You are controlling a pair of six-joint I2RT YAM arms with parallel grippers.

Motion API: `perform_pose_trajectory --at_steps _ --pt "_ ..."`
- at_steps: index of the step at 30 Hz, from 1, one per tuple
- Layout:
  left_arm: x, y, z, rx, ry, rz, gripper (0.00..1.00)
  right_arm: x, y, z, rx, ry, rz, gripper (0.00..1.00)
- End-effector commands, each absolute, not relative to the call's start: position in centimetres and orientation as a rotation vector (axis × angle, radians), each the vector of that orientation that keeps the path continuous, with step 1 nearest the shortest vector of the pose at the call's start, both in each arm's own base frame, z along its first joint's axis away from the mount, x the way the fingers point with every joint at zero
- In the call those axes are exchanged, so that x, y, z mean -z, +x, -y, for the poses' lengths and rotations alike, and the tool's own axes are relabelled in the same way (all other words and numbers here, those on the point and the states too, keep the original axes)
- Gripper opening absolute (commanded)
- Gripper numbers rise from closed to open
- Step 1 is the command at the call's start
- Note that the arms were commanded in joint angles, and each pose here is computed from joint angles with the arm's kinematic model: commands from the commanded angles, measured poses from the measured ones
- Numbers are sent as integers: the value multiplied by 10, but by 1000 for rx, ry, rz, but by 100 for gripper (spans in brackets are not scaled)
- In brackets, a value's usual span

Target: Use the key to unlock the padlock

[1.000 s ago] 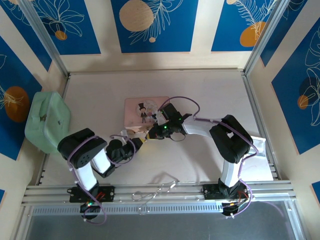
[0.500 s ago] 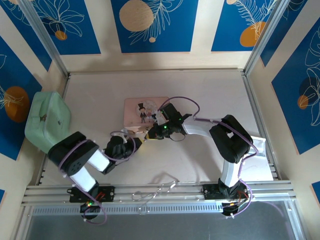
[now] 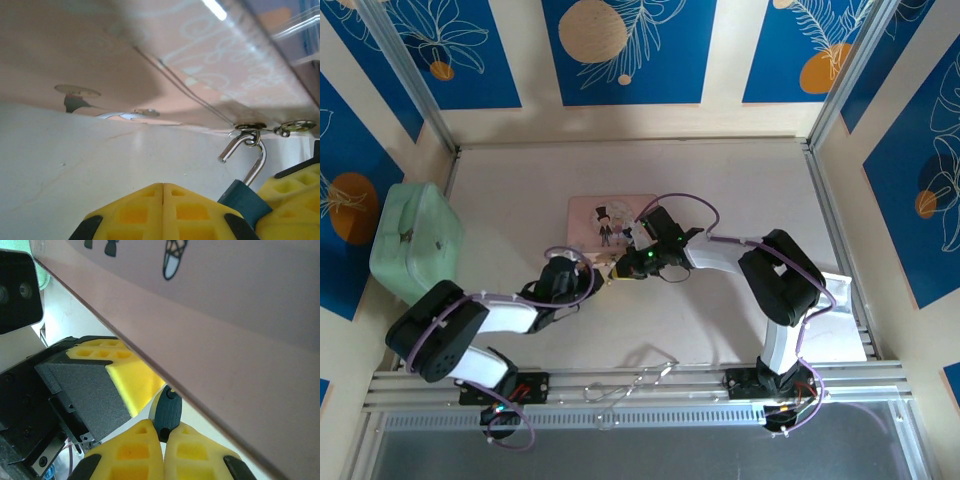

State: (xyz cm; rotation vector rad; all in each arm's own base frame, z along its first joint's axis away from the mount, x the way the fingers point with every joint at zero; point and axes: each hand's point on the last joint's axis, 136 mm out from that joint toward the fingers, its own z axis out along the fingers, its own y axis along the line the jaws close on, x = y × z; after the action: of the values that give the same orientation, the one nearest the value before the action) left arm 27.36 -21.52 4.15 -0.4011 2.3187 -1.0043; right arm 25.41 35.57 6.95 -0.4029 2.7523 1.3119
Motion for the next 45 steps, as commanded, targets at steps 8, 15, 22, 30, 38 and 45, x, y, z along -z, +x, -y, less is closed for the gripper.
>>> perform_pose_trajectory --at_steps 8,15,22,30,38,45 --pt "-22 271 224 1005 -391 -2376 5 -49 217 -348 -1387 -318 -2959 0" --pt "-15 266 233 1091 -439 -2355 5 -48 217 -353 -1393 -291 -2953 0" --pt "-7 257 221 1046 -470 -2382 4 -48 216 -356 -1418 -281 -2938 0" --pt "10 243 214 1095 -655 -2406 0 -48 218 -357 -1439 -260 -2928 0" --pt "13 237 220 1172 -760 -2420 0 -48 219 -357 -1439 -249 -2926 0" --pt "-4 237 227 1247 -780 -2374 0 -47 220 -359 -1477 -215 -2912 0"
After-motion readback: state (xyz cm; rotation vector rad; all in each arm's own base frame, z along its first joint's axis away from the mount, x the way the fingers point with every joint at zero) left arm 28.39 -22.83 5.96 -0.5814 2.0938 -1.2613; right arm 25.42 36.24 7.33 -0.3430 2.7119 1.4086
